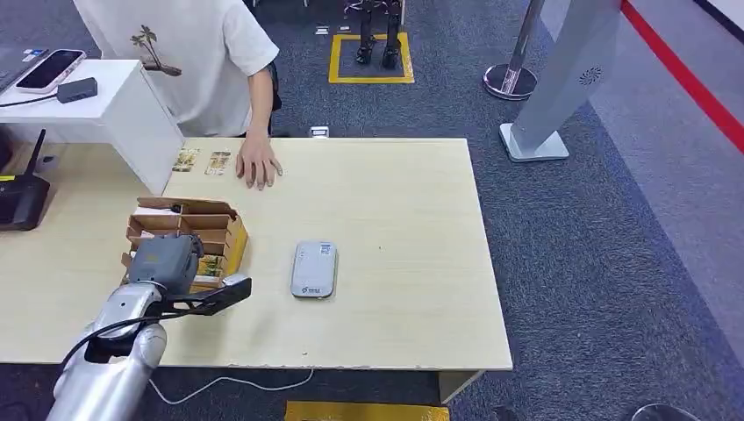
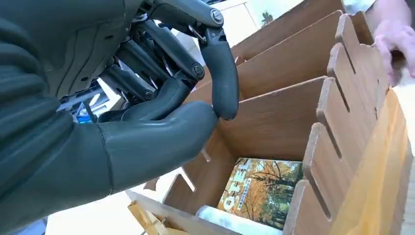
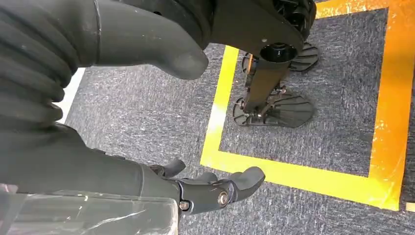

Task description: Pass the card to the sensor for recognition and then transmit it.

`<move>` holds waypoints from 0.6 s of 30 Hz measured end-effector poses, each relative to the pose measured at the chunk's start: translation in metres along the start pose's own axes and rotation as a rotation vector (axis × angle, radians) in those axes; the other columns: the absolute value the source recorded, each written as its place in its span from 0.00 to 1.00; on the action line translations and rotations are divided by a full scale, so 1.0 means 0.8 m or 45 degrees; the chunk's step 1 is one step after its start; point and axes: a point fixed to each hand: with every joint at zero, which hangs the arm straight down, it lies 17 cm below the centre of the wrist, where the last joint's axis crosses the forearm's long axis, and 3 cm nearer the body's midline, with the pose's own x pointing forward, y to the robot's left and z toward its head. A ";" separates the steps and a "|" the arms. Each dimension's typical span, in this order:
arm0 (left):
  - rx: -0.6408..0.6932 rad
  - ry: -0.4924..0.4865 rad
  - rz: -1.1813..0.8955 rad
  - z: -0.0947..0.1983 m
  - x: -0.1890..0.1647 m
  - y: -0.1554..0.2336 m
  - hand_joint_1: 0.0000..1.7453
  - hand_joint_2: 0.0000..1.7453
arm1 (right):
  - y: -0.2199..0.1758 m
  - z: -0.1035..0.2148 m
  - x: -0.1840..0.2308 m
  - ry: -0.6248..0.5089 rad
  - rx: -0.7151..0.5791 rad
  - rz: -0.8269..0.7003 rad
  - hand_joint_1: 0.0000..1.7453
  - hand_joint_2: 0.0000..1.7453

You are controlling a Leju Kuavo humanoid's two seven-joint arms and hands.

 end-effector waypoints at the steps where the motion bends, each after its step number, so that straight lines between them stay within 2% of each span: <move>1: 0.001 0.000 0.000 0.000 0.000 0.000 1.00 1.00 | 0.000 0.000 0.000 0.000 0.000 0.000 0.00 1.00; 15: 0.071 0.007 0.008 0.000 0.002 0.019 1.00 1.00 | 0.000 0.000 0.000 -0.003 0.000 -0.004 0.00 1.00; 16: 0.080 0.006 0.008 0.000 0.002 0.021 0.81 1.00 | 0.000 0.000 0.001 -0.004 0.000 -0.005 0.00 1.00; 17: 0.087 0.005 0.008 0.001 0.004 0.023 0.00 1.00 | 0.000 0.000 0.001 -0.006 0.000 -0.007 0.00 1.00; 18: 0.098 0.002 0.011 0.001 0.006 0.026 0.00 1.00 | 0.000 0.000 0.001 -0.007 -0.001 -0.008 0.00 1.00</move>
